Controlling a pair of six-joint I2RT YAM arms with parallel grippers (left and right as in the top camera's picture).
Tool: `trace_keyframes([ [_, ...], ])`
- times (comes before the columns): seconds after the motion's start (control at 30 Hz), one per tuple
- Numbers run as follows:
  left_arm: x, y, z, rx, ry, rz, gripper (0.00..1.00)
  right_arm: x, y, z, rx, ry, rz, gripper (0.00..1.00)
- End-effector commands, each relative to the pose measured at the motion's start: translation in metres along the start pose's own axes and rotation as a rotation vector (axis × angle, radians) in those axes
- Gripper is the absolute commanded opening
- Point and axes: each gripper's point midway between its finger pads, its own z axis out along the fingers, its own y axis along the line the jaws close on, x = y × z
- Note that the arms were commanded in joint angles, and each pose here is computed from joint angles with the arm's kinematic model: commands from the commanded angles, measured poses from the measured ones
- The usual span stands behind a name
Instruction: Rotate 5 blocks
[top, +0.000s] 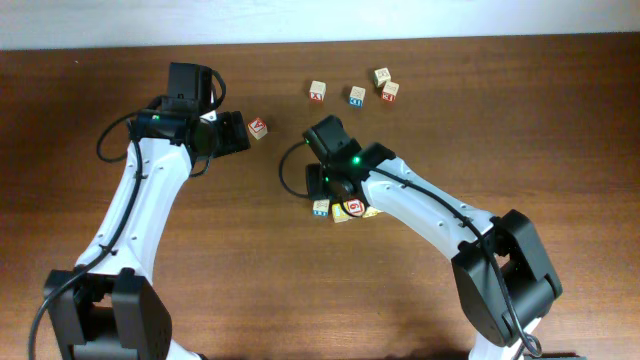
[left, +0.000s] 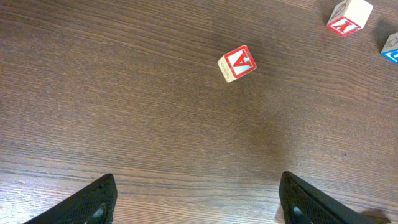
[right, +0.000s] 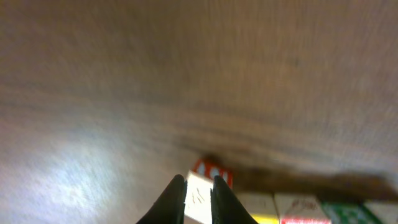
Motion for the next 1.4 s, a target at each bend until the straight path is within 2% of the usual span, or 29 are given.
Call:
trace_keyframes([
  [0.0,-0.007,0.001,-0.006,-0.002,-0.026,-0.008,0.82,-0.025,-0.003,0.0,0.033,-0.088,-0.055,0.17],
  [0.13,-0.007,0.0,-0.006,-0.002,-0.027,0.013,0.82,-0.001,0.002,0.033,-0.014,0.025,-0.057,0.16],
  [0.5,-0.006,0.001,-0.006,-0.005,-0.022,0.038,0.82,0.042,0.006,0.031,0.014,0.17,-0.122,0.15],
  [0.63,-0.006,0.001,-0.006,-0.004,-0.023,0.038,0.82,0.021,0.04,0.015,-0.12,0.127,-0.374,0.16],
  [0.73,-0.006,0.001,-0.006,-0.004,-0.023,0.038,0.82,0.048,0.055,0.017,-0.141,0.201,-0.394,0.16],
  [0.83,-0.006,0.001,-0.006,-0.004,-0.023,0.038,0.82,0.08,0.047,0.03,-0.092,0.319,-0.376,0.16],
  [1.03,-0.006,0.001,-0.006,-0.004,-0.022,0.038,0.82,0.077,0.019,0.03,0.059,0.317,-0.34,0.15],
  [1.37,-0.005,0.001,-0.006,-0.005,-0.019,0.046,0.82,0.07,0.003,0.029,0.084,0.32,-0.309,0.12],
])
